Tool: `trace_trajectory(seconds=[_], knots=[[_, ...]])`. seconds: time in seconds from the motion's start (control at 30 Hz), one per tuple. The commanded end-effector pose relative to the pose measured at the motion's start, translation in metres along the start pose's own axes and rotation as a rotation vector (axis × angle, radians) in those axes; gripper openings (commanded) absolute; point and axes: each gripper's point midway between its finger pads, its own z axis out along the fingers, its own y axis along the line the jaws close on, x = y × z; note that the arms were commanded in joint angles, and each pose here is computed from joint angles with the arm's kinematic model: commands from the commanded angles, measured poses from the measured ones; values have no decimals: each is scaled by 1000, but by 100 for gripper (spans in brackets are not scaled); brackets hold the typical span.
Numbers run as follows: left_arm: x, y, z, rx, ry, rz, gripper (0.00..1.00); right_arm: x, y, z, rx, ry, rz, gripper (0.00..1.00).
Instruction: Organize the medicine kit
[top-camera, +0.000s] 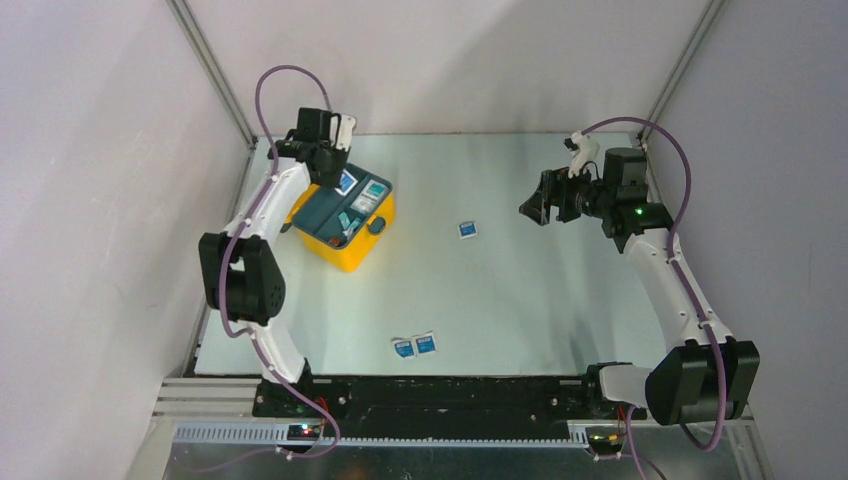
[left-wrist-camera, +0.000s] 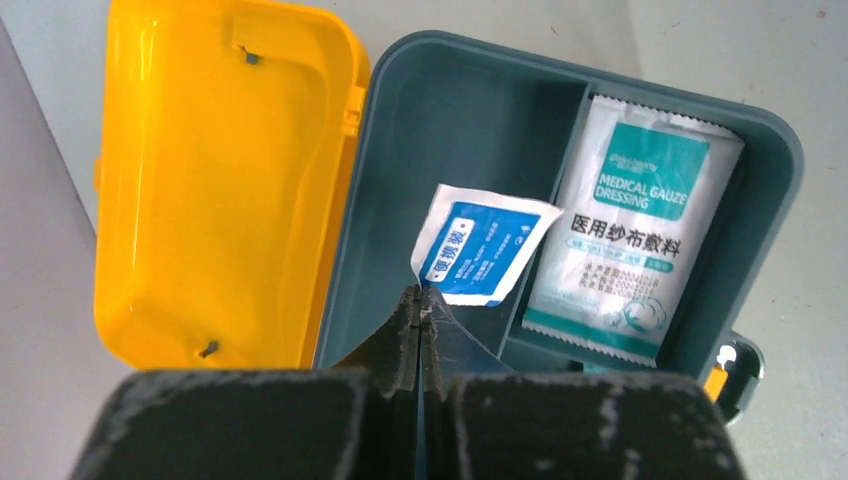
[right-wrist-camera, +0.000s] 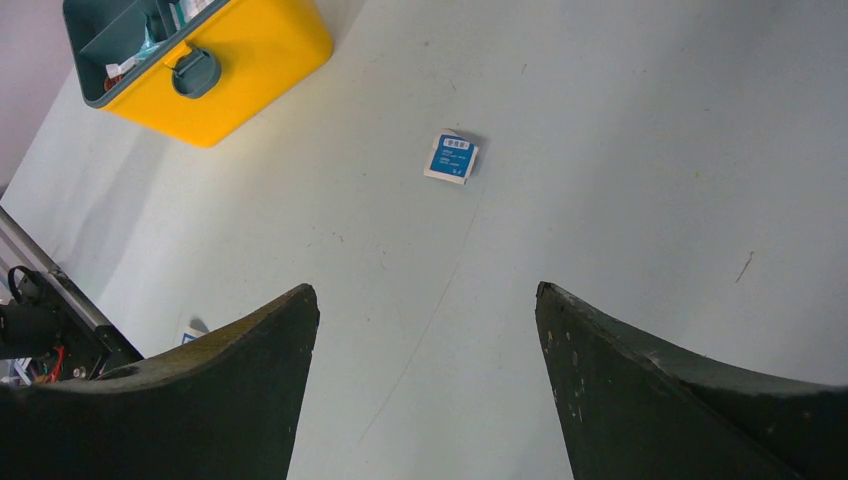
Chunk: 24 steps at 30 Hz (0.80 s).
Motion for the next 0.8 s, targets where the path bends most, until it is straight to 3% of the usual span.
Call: trace_trajectory(seconds=[0.0, 0.03, 0.07, 0.13, 0.33, 0.43, 0.63, 0.77], knots=[[-33, 10, 3, -17, -78, -4, 7, -10, 2, -6, -1, -37, -24, 84], [-34, 11, 4, -23, -76, -2, 12, -10, 2, -6, -2, -37, -24, 84], [-35, 12, 7, -29, -75, -1, 24, -10, 2, -6, -2, -39, -24, 84], [-37, 16, 6, -45, -78, -5, 35, -10, 2, -6, 1, -39, -26, 84], [-46, 9, -48, -33, -179, -40, 48, -8, 1, -8, 7, -35, -28, 84], [-46, -35, -100, 159, -292, -1, 50, -9, 1, -6, 3, -38, -27, 84], [41, -163, -159, 633, -349, 363, 54, -8, 1, -3, -7, -37, -18, 84], [128, -220, -149, 871, -156, 446, 57, -9, 2, -2, -13, -37, -16, 84]])
